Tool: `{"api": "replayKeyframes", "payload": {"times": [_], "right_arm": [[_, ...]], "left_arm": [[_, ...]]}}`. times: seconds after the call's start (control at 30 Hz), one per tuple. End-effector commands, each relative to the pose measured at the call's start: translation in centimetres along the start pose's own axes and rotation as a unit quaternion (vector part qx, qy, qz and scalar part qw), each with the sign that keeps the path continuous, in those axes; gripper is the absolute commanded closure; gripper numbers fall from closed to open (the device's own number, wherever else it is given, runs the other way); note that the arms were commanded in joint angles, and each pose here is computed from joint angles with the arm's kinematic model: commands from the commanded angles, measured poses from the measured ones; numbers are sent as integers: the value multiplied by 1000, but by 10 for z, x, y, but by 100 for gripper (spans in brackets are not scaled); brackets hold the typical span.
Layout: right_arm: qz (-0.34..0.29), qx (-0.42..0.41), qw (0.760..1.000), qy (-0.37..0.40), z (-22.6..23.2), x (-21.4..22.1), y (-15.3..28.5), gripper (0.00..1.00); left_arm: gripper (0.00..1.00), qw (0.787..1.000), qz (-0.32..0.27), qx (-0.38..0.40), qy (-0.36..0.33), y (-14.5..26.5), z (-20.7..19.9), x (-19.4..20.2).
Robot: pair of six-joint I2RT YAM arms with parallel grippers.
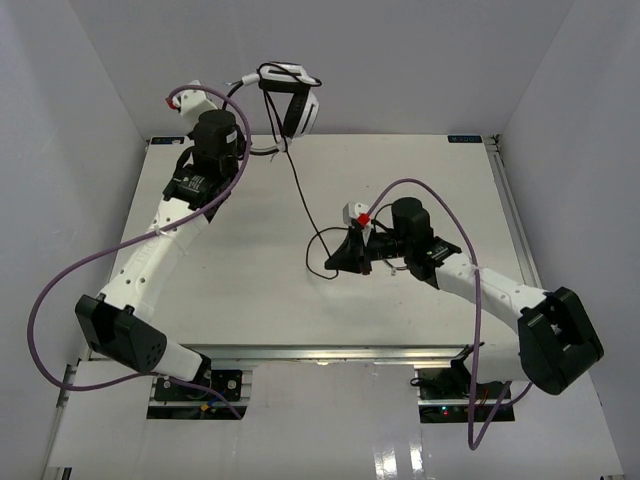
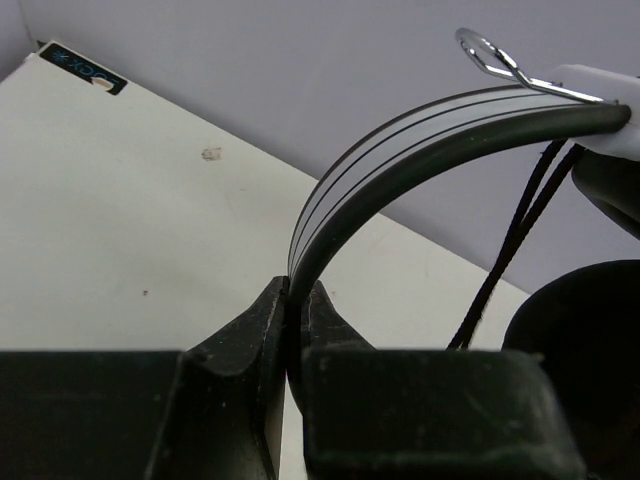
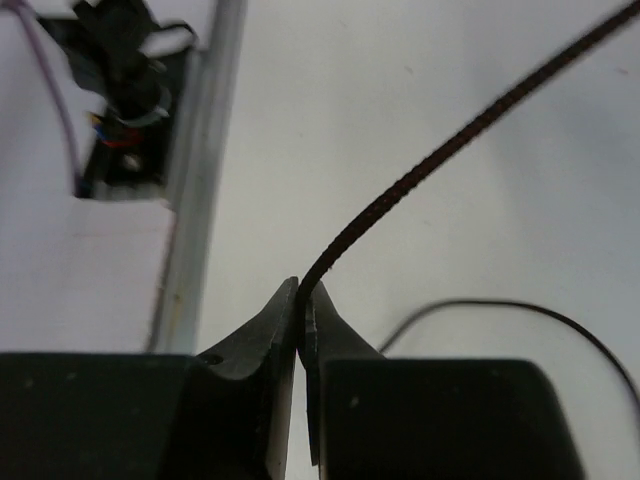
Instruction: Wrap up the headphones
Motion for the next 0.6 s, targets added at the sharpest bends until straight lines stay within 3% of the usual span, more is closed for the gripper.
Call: {"api": "replayKeyframes", "payload": {"times": [0.0, 0.1, 0.23, 0.33, 0.47, 0.57], "right_arm": [[152, 136, 961, 186, -41, -35, 27, 92], [232, 219, 902, 291, -72, -55, 52, 92], [272, 291, 836, 377, -103, -92, 72, 92], [301, 331, 798, 404, -123, -96, 76, 92], [344, 353, 766, 413, -144, -70, 75, 92], [347, 355, 772, 398, -150, -52, 77, 92]], "left_arm": [[100, 995, -29, 14, -97, -11, 8, 2], [100, 981, 26, 20, -190, -18, 25, 54], [100, 958, 100, 53, -263, -9, 37, 116], [100, 935, 166, 149, -275, 14, 21, 153], [100, 900, 220, 248, -281, 44, 9, 177], [100, 873, 246, 306, -289, 66, 7, 184]]}}
Point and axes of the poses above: each gripper's point midway between its finger pads, its own y axis back along the fingers, its own z axis along the line the jaws close on, x = y × z, the point moved 2 cm from there along y, back along the fingers, and after that the axes turned 10 degrees about y, right-handed, at the moved point
